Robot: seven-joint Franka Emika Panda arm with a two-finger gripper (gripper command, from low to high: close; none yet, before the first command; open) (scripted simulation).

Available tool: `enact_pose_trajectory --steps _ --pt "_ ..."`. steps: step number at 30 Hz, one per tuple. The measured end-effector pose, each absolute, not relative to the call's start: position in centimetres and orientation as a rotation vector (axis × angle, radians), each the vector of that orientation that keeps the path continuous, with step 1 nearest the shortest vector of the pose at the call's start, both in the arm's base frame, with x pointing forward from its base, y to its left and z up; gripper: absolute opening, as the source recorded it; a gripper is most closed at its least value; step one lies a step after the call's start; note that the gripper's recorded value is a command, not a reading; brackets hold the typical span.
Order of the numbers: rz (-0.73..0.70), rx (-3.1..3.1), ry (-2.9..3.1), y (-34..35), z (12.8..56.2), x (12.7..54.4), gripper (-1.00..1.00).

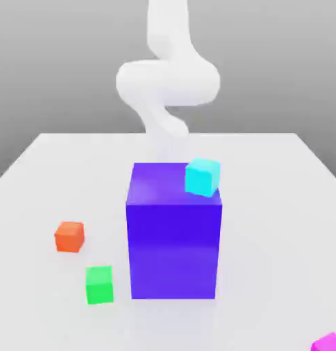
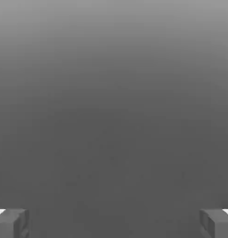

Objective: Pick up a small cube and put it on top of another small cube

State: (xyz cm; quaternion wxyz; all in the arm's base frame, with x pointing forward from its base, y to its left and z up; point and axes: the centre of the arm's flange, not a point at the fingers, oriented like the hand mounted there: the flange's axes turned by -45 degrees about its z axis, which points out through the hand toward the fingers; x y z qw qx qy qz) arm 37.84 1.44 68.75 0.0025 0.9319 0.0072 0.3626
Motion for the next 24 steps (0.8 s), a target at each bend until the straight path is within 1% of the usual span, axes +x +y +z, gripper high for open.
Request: enact_pose_trajectory --steps 6,12,18,24 --pt "0.923 2.973 0.141 5.4 61.9 44.8 0.00" --pt "0.717 3.009 0.267 9.8 53.8 50.1 0.00" --pt "0.513 3.034 0.409 14.9 44.6 53.3 0.00" --pt "0.307 3.050 0.539 19.5 34.5 54.6 0.00"
